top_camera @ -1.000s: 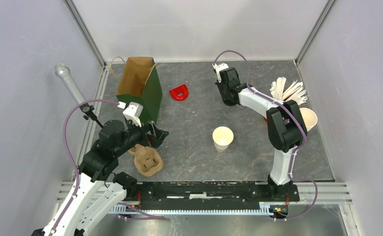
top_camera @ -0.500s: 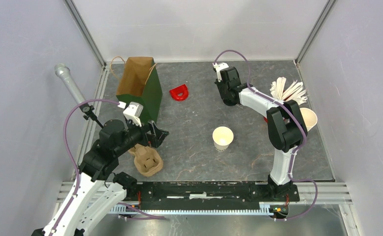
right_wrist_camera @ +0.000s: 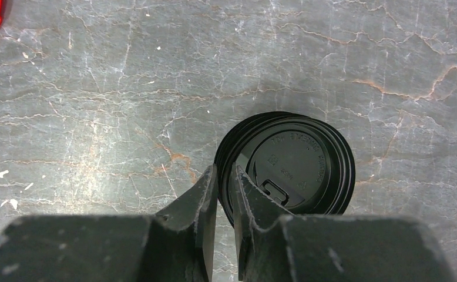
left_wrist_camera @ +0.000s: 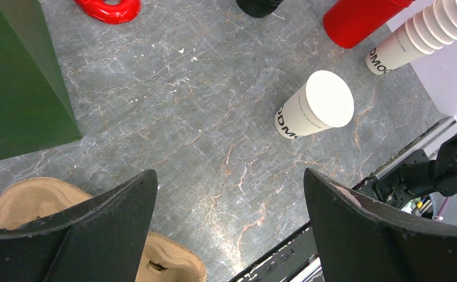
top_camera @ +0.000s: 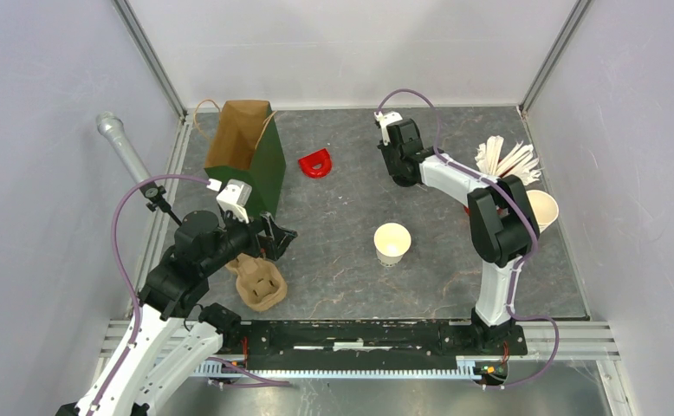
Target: Pack the takeout coffee
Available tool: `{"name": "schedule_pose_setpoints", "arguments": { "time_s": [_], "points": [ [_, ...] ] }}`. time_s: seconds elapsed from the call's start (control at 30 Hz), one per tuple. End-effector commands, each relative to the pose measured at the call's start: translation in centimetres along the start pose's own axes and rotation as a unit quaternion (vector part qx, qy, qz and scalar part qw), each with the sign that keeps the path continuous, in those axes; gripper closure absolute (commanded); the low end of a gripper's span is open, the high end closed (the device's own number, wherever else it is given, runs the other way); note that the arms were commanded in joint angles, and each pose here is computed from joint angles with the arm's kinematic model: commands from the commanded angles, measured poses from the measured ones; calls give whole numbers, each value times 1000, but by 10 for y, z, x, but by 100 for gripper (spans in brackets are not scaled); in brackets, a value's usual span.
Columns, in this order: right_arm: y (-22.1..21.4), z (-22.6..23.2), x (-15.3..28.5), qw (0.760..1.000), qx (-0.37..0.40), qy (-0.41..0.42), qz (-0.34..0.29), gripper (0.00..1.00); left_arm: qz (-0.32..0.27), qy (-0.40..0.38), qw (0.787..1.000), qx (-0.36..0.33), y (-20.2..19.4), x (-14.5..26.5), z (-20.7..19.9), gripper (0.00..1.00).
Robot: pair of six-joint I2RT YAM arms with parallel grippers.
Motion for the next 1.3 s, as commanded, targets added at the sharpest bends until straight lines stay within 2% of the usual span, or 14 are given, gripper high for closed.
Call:
{"name": "schedule_pose_setpoints", "arguments": {
  "time_s": [0.0, 0.3, 0.6, 1.07, 1.27],
  "points": [
    [11, -1, -5, 1000, -11, -5, -16, 79, -11, -9, 1000, 4, 6, 0, -3, 0],
    [10, 1, -7, 1000, -7, -2, -14, 84, -10, -9, 1000, 5, 5, 0, -3, 0],
    [25, 6, 13, 999, -15, 30, -36, 88, -9, -10, 1000, 5, 6, -1, -3, 0],
    [15, 1, 14, 992, -70, 101, -30, 82, -7, -11, 1000, 7, 5, -1, -3, 0],
    [19, -1, 17, 990, -77, 111, -33, 88, -8, -11, 1000, 7, 5, -1, -3, 0]
  ]
}}
Point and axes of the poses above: each gripper's point midway between its finger pads, its own x axis back along the fingers, its own z axis along the line the jaws close on, y = z × x, the point moved 1 cm from there along x, back along the fingers, and after that the axes turned 11 degrees about -x, right-handed, at the moved point
